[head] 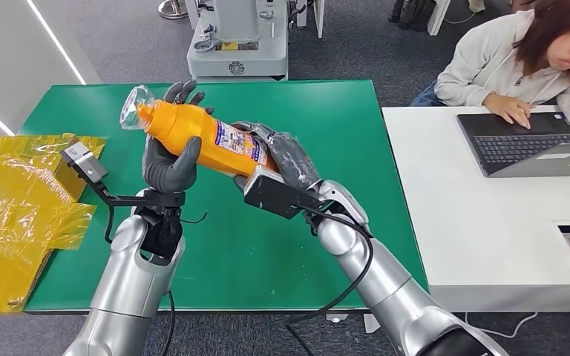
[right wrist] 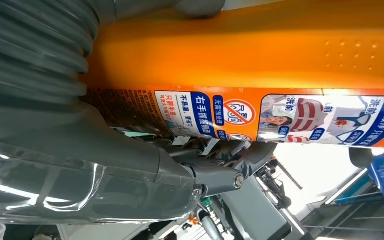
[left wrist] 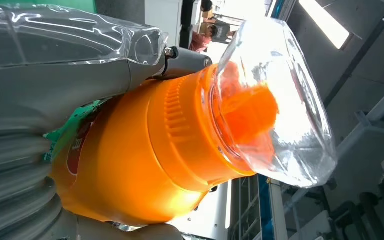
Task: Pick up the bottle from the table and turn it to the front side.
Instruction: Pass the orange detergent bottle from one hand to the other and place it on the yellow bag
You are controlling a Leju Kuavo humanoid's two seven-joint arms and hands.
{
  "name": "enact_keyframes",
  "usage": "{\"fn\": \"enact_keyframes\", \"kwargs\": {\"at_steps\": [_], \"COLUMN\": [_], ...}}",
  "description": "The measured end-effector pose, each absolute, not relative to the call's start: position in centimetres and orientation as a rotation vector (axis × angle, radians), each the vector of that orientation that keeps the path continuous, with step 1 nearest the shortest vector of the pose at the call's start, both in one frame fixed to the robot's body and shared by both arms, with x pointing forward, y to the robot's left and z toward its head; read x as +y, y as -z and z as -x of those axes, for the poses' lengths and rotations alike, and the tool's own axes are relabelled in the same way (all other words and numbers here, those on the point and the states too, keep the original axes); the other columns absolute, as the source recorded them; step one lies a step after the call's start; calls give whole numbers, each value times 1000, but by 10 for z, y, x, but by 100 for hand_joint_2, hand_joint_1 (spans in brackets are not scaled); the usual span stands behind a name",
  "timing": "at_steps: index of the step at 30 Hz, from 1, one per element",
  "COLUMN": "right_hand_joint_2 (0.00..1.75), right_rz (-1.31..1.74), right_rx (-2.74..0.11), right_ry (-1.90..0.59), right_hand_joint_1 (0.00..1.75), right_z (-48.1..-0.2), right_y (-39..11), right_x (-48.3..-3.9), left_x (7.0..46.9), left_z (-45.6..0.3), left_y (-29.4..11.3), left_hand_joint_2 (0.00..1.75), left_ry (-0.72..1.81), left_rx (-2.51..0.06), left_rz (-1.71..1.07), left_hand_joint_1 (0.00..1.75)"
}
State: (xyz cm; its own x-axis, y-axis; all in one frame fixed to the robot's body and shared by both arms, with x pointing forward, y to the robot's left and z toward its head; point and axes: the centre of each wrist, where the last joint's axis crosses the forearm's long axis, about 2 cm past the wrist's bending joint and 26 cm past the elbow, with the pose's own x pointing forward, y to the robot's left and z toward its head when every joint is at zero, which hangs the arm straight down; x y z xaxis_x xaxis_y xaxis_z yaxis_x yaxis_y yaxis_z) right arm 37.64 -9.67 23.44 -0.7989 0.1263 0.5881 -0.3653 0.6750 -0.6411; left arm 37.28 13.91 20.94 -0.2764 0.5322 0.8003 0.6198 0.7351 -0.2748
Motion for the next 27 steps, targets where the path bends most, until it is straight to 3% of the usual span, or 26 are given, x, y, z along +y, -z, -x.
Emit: {"fn": "enact_keyframes", "kwargs": {"at_steps": [12,13,16,17,27], "right_hand_joint_2": [175,175,175,175,175], "right_rz": [-182,-184,-192,-192,-174], "right_rx": [-2268,-2267,-2268,-2269,-2248], "right_ry": [-1035,-1032,-1026,-1024,-1002], "right_hand_joint_1": [175,160,29,0,0], "right_z": [-369,-368,-367,-366,-353], "right_y": [-221,-219,-213,-211,-187], "right_x": [-99,-100,-103,-104,-124], "left_x": [142,142,143,144,170], "left_z": [-373,-372,-370,-370,-376], "left_y": [-207,-205,-202,-201,-193], "left_hand_joint_2": [175,175,175,175,175], "left_ry": [73,71,71,74,314], "left_rx": [-1936,-1931,-1922,-1929,-2119], "left_rz": [864,865,862,846,259], "left_hand_joint_1": [175,175,175,175,175]}}
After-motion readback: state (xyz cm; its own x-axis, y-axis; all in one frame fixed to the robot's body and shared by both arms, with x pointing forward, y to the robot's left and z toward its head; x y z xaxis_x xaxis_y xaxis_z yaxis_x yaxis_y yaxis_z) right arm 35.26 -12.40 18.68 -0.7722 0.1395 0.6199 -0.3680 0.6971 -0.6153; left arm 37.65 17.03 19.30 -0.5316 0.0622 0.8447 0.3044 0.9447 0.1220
